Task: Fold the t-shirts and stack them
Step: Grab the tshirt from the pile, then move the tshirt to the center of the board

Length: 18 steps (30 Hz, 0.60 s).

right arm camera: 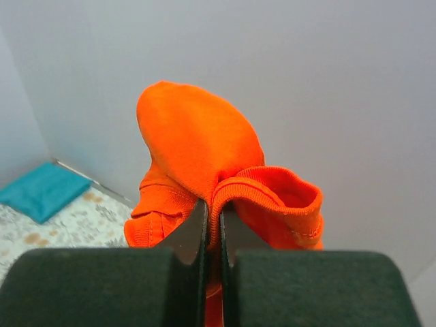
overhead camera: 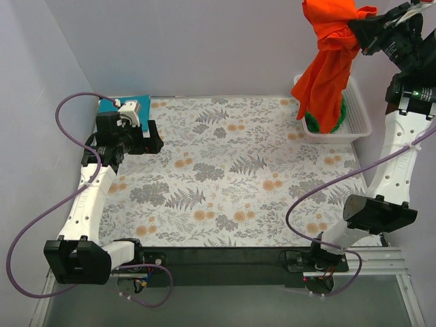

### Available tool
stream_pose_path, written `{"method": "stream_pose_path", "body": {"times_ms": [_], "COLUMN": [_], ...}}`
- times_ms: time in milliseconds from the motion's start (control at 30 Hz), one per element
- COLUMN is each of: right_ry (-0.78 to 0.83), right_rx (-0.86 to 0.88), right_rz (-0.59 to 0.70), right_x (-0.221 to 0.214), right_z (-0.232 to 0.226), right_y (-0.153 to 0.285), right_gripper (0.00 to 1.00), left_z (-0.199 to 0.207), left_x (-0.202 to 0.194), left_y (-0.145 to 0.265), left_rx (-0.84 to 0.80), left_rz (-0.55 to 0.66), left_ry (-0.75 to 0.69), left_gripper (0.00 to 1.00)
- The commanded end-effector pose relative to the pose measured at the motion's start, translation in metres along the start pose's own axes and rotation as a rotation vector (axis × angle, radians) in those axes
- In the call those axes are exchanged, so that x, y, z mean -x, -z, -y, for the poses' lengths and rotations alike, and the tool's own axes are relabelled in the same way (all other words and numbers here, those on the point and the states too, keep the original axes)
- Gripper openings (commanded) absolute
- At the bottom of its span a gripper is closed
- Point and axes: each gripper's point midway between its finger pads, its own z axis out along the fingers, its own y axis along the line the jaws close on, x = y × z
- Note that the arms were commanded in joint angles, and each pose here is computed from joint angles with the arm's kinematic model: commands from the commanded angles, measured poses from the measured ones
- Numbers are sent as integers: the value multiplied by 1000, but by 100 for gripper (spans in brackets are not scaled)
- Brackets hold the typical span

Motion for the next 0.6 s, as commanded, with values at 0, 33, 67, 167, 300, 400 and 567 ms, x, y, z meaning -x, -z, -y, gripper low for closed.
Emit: {"method": "stream_pose_path", "body": {"times_ms": [0,33,67,167,300,400,567], "right_ry": [109,111,131,130,94,14,-175], "right_rx": [146,161,166,189,244,316,422], "right_rz": [241,275,309,382,440,398,160], "right_x": [91,104,115,140,155,131,28], "right_z": [-63,-75,-81,-100,-124,-145,-192], "right_y": [18,22,25,31,31,17,-1], "right_gripper": [1,1,1,1,1,1,30], "left_z": [1,1,0,1,2,3,6], "left_x": [24,26,26,28,31,31,29], "left_y": [16,17,17,18,20,20,22], "left_rx": [25,24,29,27,25,18,4], "left_rz": [84,90,92,96,108,103,101], "left_ry": [-18,-21,-20,-19,-21,-20,-30], "left_gripper": [98,98,98,98,98,98,98]}}
